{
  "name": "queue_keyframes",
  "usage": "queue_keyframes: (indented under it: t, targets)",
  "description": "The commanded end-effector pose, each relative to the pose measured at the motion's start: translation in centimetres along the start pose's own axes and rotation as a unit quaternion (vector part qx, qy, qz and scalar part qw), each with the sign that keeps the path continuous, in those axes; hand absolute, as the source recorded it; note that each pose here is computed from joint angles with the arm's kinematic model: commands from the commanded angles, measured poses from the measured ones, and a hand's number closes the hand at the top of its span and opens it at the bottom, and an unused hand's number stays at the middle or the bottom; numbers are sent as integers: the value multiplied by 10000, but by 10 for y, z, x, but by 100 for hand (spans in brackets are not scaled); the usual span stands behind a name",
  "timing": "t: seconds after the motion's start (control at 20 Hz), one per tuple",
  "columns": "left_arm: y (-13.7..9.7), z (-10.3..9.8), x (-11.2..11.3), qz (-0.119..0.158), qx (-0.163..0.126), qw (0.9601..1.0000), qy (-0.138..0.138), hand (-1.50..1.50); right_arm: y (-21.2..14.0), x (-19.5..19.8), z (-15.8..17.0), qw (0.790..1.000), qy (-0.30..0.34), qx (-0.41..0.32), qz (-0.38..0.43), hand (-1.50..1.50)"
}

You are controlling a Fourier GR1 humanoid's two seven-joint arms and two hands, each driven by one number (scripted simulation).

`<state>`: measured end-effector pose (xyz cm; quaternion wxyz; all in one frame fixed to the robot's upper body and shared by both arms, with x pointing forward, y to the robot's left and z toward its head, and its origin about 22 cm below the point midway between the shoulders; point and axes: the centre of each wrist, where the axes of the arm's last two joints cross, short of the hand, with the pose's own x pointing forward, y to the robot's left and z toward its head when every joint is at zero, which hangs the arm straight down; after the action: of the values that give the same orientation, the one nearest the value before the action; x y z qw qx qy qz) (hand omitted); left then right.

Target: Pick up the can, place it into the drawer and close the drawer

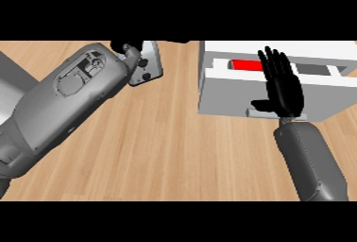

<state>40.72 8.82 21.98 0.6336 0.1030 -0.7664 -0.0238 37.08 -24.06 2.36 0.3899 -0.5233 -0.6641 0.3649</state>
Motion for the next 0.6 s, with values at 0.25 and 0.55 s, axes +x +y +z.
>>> queue_keyframes:
  t: [0.25, 0.55]
  targets:
    - [25, 18, -21, -27, 1, 9999, 139, -150, 17, 2, -35, 9994, 299, -115, -106, -150]
    - [38, 30, -26, -59, -130, 9998, 123, -150, 11, 10, -65, 9987, 409, -304, -19, -150]
